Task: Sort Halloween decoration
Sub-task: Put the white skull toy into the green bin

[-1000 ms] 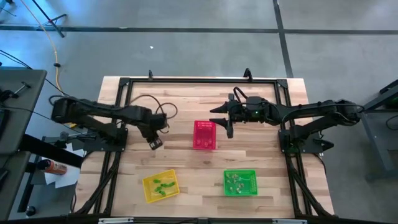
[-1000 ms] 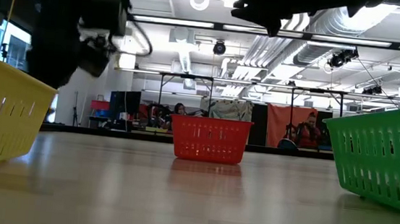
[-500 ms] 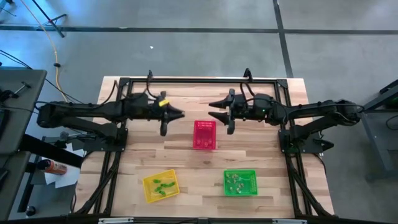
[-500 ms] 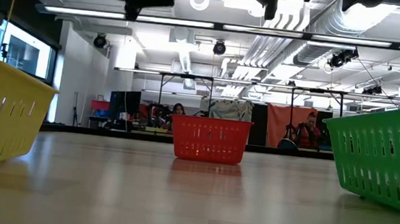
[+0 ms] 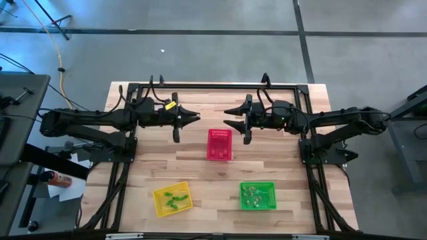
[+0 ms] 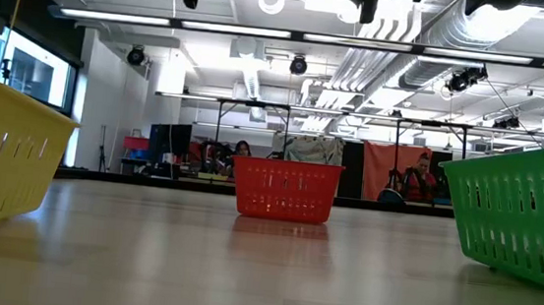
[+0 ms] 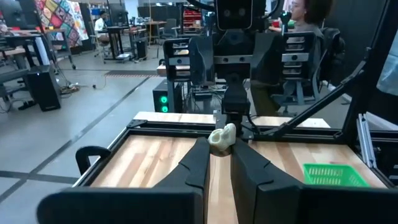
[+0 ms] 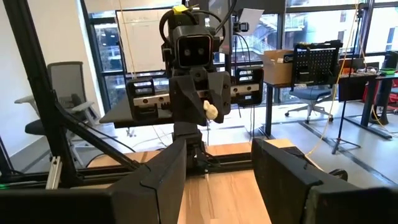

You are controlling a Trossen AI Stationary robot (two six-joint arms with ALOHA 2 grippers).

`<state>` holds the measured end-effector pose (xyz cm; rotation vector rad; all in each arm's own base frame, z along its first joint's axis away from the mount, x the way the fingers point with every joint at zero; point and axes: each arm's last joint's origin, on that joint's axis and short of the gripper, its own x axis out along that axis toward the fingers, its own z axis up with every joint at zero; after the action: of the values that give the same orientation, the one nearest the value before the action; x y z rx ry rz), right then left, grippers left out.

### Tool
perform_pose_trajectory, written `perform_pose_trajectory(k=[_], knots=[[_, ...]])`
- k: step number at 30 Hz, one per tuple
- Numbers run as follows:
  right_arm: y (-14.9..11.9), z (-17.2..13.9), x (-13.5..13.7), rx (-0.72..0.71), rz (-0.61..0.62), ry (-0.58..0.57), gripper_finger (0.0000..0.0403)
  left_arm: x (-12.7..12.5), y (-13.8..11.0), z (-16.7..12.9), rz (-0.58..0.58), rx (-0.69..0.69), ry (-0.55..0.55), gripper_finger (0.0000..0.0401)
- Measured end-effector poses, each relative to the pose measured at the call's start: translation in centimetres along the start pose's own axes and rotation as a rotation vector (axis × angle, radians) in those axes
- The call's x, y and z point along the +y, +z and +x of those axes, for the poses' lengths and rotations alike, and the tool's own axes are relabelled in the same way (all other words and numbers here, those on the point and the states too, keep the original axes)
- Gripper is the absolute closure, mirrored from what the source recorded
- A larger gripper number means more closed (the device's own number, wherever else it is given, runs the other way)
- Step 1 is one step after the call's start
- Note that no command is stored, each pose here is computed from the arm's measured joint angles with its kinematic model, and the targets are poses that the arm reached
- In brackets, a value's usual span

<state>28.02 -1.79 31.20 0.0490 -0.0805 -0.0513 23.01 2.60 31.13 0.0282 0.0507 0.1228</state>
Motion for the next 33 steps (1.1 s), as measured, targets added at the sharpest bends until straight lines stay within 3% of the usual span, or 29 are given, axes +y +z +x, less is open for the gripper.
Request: perform_pose_trajectory(k=[9,15,18,25,33], knots=[[0.0,0.0,0.0,0.0,0.0,0.0,0.0226,0.0,0.0,0.1,0.0,0.001,0.0,0.0378],[0.4,0.0,-0.2,-0.036,-0.02,-0.006,0.0226,-0.9,-0.9,1.6,-0.001,0.007,-0.035,0.0378],[1.1,-0.3,-0.6,-0.085,-0.058,-0.041,0.0226,-2.4,-2.3,3.4,0.003,0.032,-0.085,0.0378],[3.7,-2.3,-3.0,-0.181,-0.2,-0.257,0.0226,-6.9,-5.9,9.0,0.034,0.184,-0.18,0.0378],[4.5,-3.5,-5.4,-0.198,-0.234,-0.364,0.0226,-11.8,-9.7,16.8,0.054,0.218,-0.295,0.0378]])
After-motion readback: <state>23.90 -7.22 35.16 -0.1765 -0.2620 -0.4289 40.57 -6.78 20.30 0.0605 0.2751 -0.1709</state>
